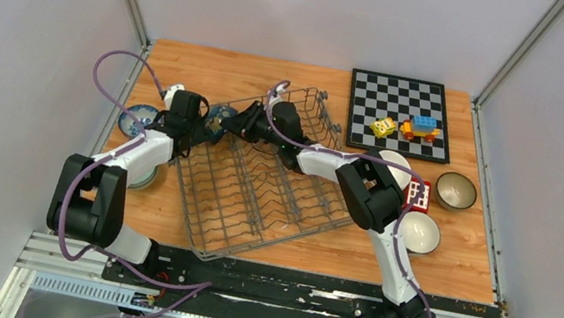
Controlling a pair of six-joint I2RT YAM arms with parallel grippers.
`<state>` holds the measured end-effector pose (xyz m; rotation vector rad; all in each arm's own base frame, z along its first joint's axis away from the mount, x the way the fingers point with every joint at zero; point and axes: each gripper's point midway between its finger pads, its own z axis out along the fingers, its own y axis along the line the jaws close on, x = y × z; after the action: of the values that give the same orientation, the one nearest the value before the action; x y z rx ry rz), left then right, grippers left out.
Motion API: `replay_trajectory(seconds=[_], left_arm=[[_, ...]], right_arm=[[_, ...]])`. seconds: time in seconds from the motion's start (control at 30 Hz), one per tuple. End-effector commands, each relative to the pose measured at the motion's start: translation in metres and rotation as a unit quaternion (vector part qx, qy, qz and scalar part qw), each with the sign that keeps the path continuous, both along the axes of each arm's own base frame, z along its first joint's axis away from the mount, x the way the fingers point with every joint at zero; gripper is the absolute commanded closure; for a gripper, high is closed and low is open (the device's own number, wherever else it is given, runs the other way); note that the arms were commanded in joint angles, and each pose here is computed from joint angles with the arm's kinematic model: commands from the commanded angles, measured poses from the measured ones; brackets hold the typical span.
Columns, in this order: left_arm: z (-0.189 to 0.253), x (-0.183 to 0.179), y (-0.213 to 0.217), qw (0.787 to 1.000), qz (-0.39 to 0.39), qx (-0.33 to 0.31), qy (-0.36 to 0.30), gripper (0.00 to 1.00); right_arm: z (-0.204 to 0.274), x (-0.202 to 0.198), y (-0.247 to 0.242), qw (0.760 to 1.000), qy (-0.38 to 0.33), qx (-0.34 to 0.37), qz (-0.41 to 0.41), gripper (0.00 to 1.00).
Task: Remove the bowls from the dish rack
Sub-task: Pick up the bowl from the dish rack.
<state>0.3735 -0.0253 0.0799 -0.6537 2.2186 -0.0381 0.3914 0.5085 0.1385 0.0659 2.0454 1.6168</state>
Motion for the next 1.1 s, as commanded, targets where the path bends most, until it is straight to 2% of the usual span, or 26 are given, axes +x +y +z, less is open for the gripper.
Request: replay_trajectory(seconds=[0.0, 0.13, 0.37, 0.8, 1.07], left_arm=[[0.002, 0.005, -0.004, 1.000, -0.001, -0.010, -0.015, 0.56], [0.006, 0.005, -0.003, 1.000, 0.000, -0.008, -0.019, 0.56], [0.012, 0.003, 0.000, 1.000, 0.003, -0.001, -0.025, 0.57], [0.051, 0.000, 0.010, 0.998, 0.025, 0.011, -0.063, 0.57], [0.089, -0.007, 0.018, 0.994, 0.044, 0.015, -0.098, 0.53]], right_arm=[[0.013, -0.004, 0.013, 0.999, -0.022, 0.031, 0.022, 0.74], [0.013, -0.003, 0.016, 0.998, -0.021, 0.045, 0.031, 0.80], [0.016, -0.001, 0.019, 0.996, -0.021, 0.071, 0.051, 1.00], [0.050, 0.001, 0.021, 0.985, -0.056, 0.137, 0.088, 1.00], [0.081, -0.006, 0.021, 0.976, -0.082, 0.166, 0.114, 1.00]])
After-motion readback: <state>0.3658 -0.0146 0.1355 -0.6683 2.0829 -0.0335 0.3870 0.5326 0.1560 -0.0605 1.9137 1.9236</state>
